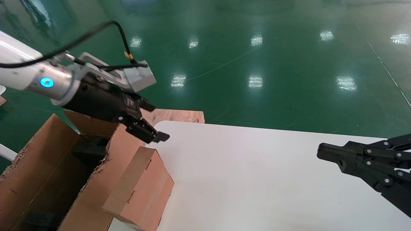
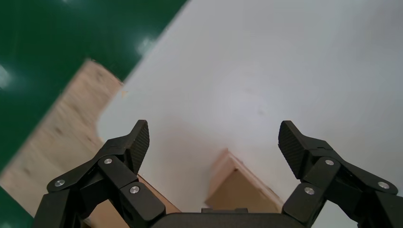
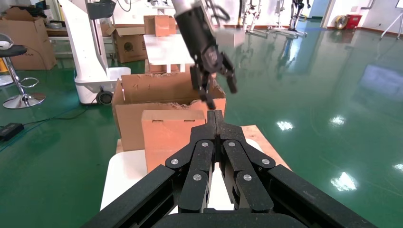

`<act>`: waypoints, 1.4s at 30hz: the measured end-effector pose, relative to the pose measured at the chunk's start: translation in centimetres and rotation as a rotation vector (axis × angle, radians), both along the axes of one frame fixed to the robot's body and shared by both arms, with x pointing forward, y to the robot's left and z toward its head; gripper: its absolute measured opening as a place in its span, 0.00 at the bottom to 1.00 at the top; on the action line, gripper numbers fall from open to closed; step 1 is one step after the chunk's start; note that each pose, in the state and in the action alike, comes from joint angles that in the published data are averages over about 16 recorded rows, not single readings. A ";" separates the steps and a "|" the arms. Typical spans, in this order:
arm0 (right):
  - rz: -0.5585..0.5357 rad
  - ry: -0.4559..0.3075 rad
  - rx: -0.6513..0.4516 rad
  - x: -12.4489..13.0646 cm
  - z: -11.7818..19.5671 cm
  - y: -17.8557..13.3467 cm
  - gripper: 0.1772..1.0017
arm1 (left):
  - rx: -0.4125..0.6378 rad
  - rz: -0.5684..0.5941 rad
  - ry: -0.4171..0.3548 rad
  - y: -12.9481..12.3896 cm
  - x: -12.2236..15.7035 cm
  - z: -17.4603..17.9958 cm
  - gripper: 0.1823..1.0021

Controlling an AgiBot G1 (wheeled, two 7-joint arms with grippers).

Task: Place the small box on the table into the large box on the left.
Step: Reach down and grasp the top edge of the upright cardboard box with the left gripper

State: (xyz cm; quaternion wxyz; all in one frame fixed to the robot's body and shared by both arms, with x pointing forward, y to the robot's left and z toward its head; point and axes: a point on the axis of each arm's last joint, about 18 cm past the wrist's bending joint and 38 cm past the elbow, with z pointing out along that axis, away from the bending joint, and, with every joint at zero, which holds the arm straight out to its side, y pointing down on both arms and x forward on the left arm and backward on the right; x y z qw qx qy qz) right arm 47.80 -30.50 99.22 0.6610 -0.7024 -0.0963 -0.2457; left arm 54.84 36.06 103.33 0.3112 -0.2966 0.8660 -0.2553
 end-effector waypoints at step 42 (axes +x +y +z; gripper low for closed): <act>0.000 0.000 0.000 0.0 0.0 0.0 0.02 | 0.132 0.308 0.398 -3.8 -0.1 -2.9 1.00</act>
